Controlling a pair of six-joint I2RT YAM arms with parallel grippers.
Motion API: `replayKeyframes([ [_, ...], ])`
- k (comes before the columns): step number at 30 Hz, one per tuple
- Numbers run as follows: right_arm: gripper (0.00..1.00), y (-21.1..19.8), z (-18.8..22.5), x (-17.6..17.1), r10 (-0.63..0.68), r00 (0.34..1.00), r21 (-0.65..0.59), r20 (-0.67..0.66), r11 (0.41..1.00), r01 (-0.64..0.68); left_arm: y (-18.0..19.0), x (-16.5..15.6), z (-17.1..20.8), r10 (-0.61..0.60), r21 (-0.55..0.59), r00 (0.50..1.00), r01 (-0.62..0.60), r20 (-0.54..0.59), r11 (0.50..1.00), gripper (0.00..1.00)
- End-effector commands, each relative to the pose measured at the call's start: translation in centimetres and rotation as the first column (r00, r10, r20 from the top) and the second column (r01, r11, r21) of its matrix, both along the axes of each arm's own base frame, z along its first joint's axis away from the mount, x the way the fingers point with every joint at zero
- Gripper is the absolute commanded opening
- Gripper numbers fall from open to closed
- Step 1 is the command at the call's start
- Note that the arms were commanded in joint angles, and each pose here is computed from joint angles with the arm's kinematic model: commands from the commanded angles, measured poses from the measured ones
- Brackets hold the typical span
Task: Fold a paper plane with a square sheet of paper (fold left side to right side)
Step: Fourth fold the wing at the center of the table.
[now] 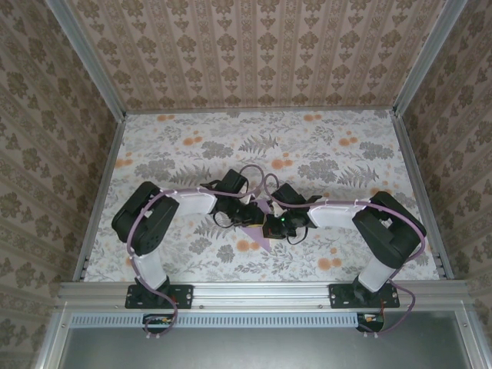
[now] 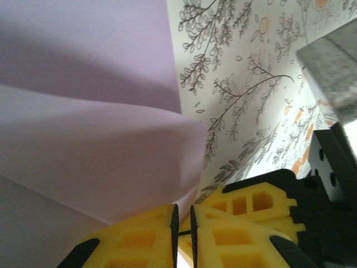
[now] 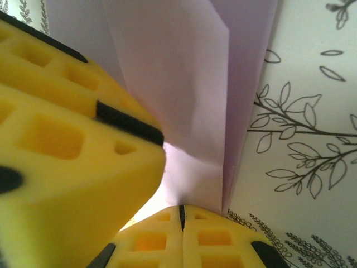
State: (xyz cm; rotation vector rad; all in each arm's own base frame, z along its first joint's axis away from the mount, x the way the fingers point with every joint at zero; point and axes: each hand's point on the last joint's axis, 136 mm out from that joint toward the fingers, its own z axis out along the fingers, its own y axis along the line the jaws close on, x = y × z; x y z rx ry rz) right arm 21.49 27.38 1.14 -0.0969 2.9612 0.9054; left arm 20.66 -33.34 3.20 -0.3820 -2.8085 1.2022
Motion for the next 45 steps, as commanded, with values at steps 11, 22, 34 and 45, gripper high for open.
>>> replayKeyframes([
  [11,0.00,-4.7,-4.5,-3.3,0.006,0.993,-0.266,-0.119,0.963,-0.038,2.0,-0.1,-4.0,0.044,0.138,0.998,-0.039,-0.033,0.990,0.11],
  [22,0.00,-5.3,-4.8,-3.9,0.013,0.991,-0.284,-0.132,0.958,-0.050,3.4,2.5,-3.7,0.092,0.151,0.996,-0.093,0.014,0.984,0.11],
  [34,0.00,-5.5,-5.0,-4.4,0.014,0.989,-0.279,-0.147,0.959,-0.055,4.5,7.0,-2.7,0.125,0.141,0.990,-0.133,0.065,0.981,0.11],
  [45,0.00,-5.4,-5.0,-4.8,0.017,0.988,-0.273,-0.153,0.960,-0.058,5.9,10.9,-2.4,0.156,0.137,0.984,-0.168,0.090,0.976,0.12],
])
